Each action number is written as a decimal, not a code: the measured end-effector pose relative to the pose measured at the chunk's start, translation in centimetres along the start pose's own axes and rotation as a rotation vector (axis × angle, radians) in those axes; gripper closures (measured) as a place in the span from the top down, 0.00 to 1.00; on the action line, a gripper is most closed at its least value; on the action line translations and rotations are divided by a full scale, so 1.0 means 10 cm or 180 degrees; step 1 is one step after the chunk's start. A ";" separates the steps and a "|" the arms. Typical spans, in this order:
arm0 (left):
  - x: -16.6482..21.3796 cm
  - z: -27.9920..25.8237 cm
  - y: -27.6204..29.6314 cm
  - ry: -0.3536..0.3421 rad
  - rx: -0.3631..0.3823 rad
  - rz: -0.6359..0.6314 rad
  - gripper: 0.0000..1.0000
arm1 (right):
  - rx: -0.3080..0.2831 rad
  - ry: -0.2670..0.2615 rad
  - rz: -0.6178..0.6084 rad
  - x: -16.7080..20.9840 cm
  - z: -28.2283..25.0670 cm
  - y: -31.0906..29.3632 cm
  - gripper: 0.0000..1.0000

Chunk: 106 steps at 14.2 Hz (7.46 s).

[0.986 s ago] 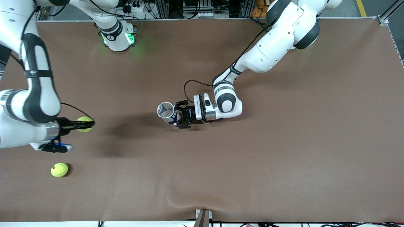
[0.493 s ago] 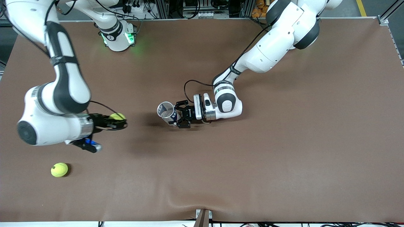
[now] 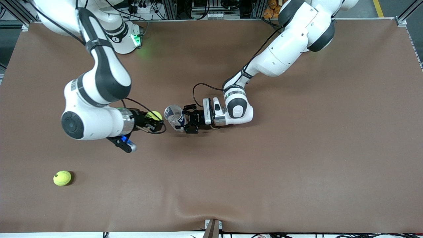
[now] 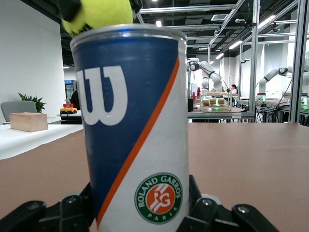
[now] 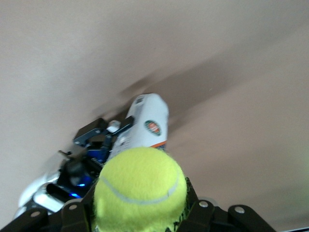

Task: Insert tennis ball vertically with right arm
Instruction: 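Move the held ball over the can opening with the right gripper, then open the right gripper to drop the ball into the can, then move the right gripper to the second tennis ball, then grasp the Wilson tennis ball with the right gripper, then carry the ball over the can opening with the right gripper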

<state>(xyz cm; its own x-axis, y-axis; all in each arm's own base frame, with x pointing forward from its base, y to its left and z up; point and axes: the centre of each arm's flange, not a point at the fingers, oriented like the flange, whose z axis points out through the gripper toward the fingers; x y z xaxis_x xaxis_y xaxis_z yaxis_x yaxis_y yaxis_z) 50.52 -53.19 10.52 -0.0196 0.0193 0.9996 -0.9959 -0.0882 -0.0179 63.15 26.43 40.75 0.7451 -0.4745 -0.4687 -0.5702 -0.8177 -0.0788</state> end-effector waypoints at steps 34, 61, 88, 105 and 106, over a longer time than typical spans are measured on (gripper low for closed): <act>-0.12 -0.02 0.04 -0.0002 -0.0014 -0.0035 0.75 | -0.0440 0.0338 -0.0261 0.74 -0.03 0.64 1.00; -0.14 -0.01 0.06 0.0007 -0.0025 -0.0045 0.71 | -0.1699 0.1555 -0.4474 3.39 -0.34 2.90 1.00; -0.15 -0.02 0.06 0.0019 -0.0030 -0.0049 0.70 | -0.1324 0.2288 -0.4274 3.92 0.11 3.27 0.68; -0.16 -0.02 0.06 0.0032 -0.0035 -0.0055 0.70 | -0.0664 0.1147 -0.2501 1.51 -0.63 1.24 0.68; -0.16 -0.02 0.06 0.0033 -0.0036 -0.0055 0.70 | -0.0671 0.1119 -0.2396 1.34 -0.58 1.19 0.68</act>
<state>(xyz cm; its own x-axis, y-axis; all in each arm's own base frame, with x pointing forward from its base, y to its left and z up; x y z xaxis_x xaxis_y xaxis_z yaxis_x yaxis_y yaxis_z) 49.92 -53.10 8.87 -0.0032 0.0311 0.9995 -0.9971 -0.0766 -0.0008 68.33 8.47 38.60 0.9832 0.1741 -0.0546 0.1696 -0.9824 -0.0780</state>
